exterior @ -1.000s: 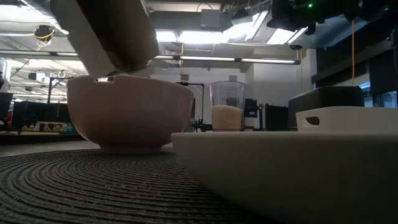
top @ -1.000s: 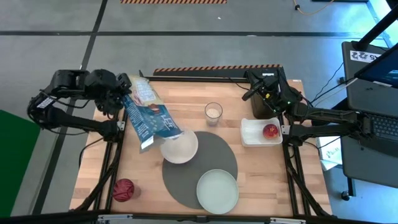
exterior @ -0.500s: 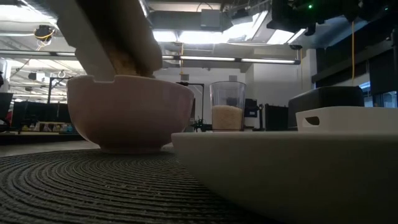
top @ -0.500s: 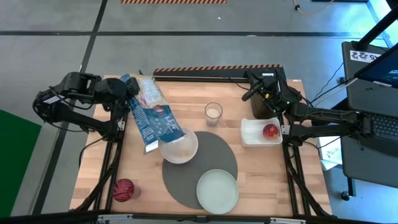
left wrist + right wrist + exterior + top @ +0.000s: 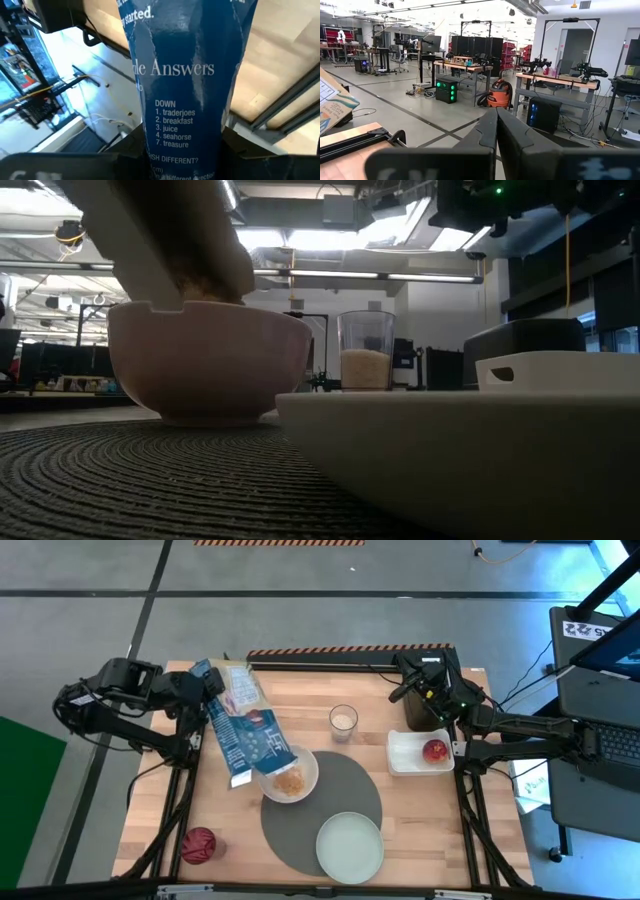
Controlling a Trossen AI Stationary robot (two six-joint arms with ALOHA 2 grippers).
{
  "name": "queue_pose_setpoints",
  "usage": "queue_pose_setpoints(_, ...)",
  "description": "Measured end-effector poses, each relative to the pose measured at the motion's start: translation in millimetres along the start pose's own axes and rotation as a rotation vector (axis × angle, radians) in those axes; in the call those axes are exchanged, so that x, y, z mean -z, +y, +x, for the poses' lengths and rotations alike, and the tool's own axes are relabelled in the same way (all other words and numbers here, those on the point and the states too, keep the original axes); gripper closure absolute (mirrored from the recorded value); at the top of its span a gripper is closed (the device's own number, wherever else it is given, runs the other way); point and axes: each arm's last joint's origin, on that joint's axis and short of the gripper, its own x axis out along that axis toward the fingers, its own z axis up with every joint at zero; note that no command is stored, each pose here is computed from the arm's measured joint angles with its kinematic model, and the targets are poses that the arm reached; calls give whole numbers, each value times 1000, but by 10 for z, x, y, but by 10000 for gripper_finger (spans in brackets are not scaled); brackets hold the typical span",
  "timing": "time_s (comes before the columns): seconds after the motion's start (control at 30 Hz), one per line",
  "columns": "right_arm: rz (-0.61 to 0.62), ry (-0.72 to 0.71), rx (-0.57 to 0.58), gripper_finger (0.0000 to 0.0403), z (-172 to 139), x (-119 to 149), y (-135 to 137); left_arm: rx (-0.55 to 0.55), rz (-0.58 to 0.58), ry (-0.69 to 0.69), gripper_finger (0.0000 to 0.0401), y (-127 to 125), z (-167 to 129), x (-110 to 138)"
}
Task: Arrange a breakfast setting
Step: Pour the cereal into the white bowl
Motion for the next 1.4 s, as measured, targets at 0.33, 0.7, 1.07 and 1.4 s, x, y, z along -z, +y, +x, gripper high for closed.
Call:
queue_pose_setpoints(0.33, -9, 26, -7, 393, -1, 29, 6, -28, 54, 16, 283, 1, -25, -35)
queue_pose_setpoints(0.7, -8, 28, -7, 393, -1, 32, 6, -110, 94, -29, 283, 61, -64, -117)
queue_pose_setpoints(1.07, -7, 28, -8, 393, -1, 31, 6, -138, 163, 16, 283, 81, -75, -159)
queue_pose_setpoints(1.4, -7, 28, -8, 393, -1, 31, 6, -188, 227, 47, 283, 134, -88, -216)
